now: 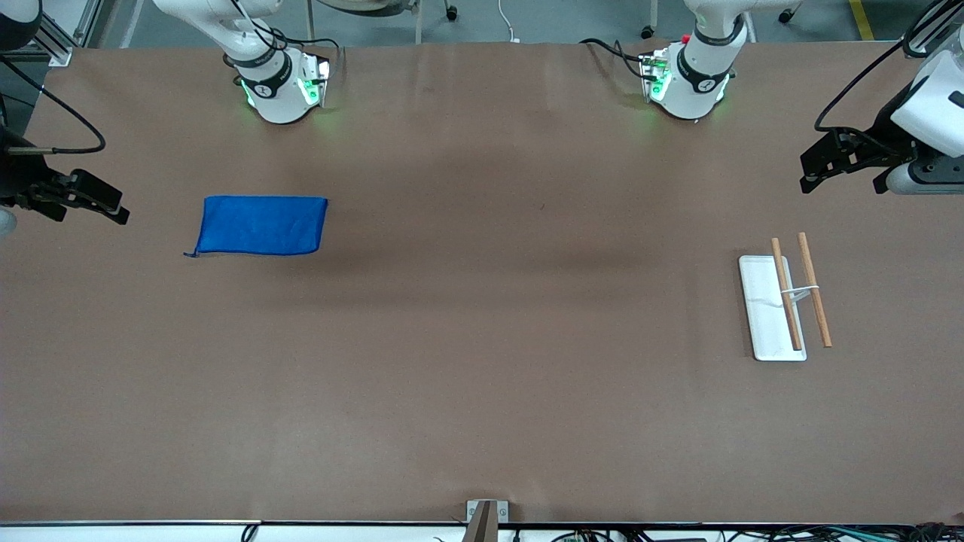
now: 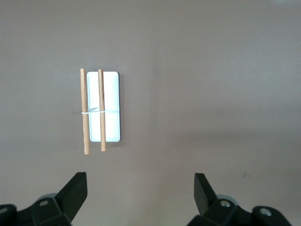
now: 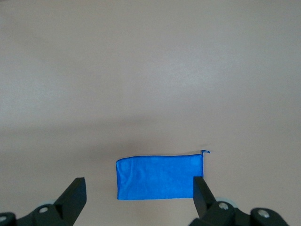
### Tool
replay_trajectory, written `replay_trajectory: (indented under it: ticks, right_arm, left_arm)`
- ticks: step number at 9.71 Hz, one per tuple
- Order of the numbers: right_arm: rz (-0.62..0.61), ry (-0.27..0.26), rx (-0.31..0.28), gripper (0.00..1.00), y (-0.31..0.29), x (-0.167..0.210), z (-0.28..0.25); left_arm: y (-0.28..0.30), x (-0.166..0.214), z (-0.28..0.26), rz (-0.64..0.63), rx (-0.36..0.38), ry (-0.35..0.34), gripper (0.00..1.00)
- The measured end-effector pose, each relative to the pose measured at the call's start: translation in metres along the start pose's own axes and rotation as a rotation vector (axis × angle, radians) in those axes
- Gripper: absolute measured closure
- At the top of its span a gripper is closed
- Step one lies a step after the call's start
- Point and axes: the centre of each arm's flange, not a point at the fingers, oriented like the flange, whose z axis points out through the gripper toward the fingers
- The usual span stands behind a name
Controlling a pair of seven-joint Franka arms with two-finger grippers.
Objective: Right arm passes towel to left arm to hang
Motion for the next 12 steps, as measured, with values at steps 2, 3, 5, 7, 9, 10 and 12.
replay_trajectory:
  ticks: [2,3,5,7,9,10,12]
  right_arm:
    - [0.0,0.0,0.0,0.0,0.0,0.0,0.0]
    - [0.001,0.0,0.0,0.0,0.0004,0.0,0.0]
    - [0.002,0.0,0.0,0.0,0.001,0.0001,0.0]
    - [0.006,0.0,0.0,0.0,0.0032,0.0002,0.0]
    - [0.009,0.0,0.0,0.0,0.005,0.0003,0.0001]
    - [0.009,0.0,0.0,0.0,0.005,0.0003,0.0002]
    - [0.006,-0.002,0.0,0.01,0.0051,0.0004,0.0008]
  left_arm:
    - [0.0013,0.0008,0.0017,0.003,0.0,-0.003,0.0]
    - [0.0016,0.0017,0.0034,0.004,-0.001,-0.006,0.0]
    - [0.0028,0.0023,0.0047,0.006,-0.001,-0.009,0.0]
    - [0.0031,0.0018,0.005,0.007,-0.001,-0.013,0.0]
    - [0.0033,0.0017,0.0051,0.008,-0.001,-0.014,0.0]
    - [0.0033,0.0016,0.0052,0.008,-0.001,-0.014,0.0]
    - [0.0034,0.0016,0.0052,0.008,0.0,-0.014,0.0]
